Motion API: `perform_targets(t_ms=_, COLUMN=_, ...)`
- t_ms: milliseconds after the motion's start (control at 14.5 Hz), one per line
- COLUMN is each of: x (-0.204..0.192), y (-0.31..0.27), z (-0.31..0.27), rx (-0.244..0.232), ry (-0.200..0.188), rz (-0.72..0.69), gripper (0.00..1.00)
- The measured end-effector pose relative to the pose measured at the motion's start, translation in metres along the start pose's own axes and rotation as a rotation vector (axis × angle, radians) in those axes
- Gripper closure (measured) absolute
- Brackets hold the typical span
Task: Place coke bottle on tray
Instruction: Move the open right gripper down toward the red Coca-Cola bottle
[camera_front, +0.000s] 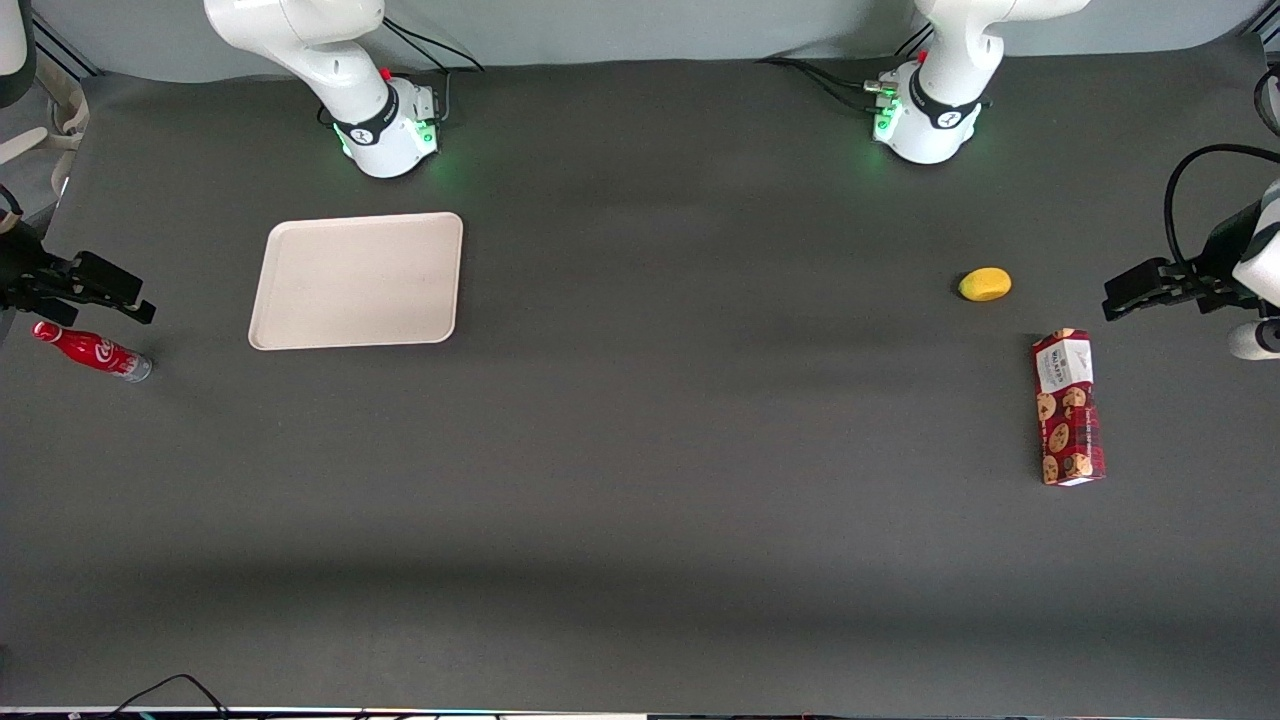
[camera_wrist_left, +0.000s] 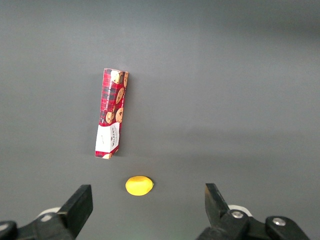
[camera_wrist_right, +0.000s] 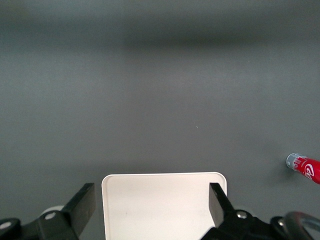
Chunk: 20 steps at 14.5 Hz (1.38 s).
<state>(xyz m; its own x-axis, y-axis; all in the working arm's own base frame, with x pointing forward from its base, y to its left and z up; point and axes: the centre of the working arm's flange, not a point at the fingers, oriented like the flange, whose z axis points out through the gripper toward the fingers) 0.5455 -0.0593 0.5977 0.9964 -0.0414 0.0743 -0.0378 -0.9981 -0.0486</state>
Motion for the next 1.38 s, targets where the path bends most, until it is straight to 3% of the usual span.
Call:
perform_targets(t_ms=962, x=-0.006, y=0.005, z=0.004, rx=-0.009, ry=-0.055, rz=0.006, gripper=0.00)
perform_targets(t_ms=1169, x=-0.012, y=0.042, z=0.003, rx=-0.081, ry=-0.076, rz=0.052, gripper=0.00)
perform_targets(t_ms=1375, x=-0.026, y=0.114, z=0.000, rx=-0.087, ry=-0.077, rz=0.174, gripper=0.00)
